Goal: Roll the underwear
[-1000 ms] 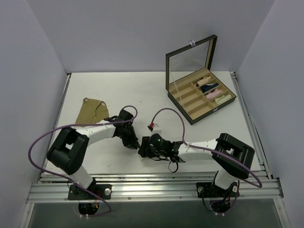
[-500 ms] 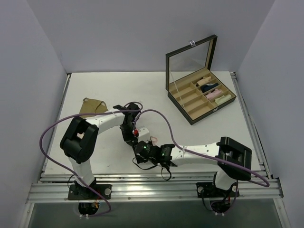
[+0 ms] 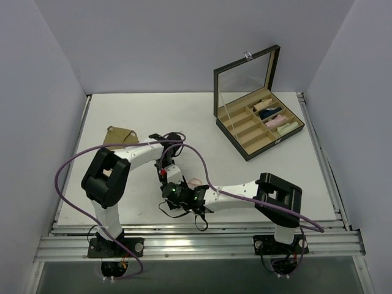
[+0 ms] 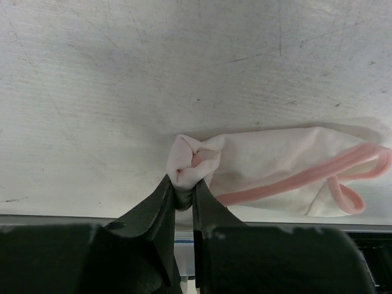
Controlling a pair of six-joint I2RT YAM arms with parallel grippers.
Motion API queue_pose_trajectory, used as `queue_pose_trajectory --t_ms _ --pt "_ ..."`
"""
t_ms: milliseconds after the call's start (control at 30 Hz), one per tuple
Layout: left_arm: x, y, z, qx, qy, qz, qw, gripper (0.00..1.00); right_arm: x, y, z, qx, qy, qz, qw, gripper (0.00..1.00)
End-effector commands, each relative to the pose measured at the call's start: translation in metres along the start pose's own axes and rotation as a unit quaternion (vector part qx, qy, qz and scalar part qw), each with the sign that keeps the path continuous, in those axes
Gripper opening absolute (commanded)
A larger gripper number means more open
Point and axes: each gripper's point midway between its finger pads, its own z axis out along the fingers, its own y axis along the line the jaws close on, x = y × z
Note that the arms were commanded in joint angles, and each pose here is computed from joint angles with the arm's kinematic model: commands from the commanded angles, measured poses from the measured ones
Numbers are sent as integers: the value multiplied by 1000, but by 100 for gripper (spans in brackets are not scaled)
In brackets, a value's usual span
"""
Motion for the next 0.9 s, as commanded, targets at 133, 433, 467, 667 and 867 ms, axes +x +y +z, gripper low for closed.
queue_pose_trajectory --t_ms 133,433,467,667,867 --pt "4 11 8 -46 4 4 999 2 -12 13 5 10 -24 -15 1000 44" --pt "5 7 8 -40 9 1 999 2 5 4 14 48 0 -27 998 36" --pt "5 7 7 -40 10 0 999 2 10 -1 15 57 8 -25 998 30" --pt "-2 0 -5 5 3 -18 1000 16 39 -22 9 27 30 60 997 2" --pt "-24 4 -30 33 -30 -31 999 43 50 -48 -3 -31 24 167 985 0"
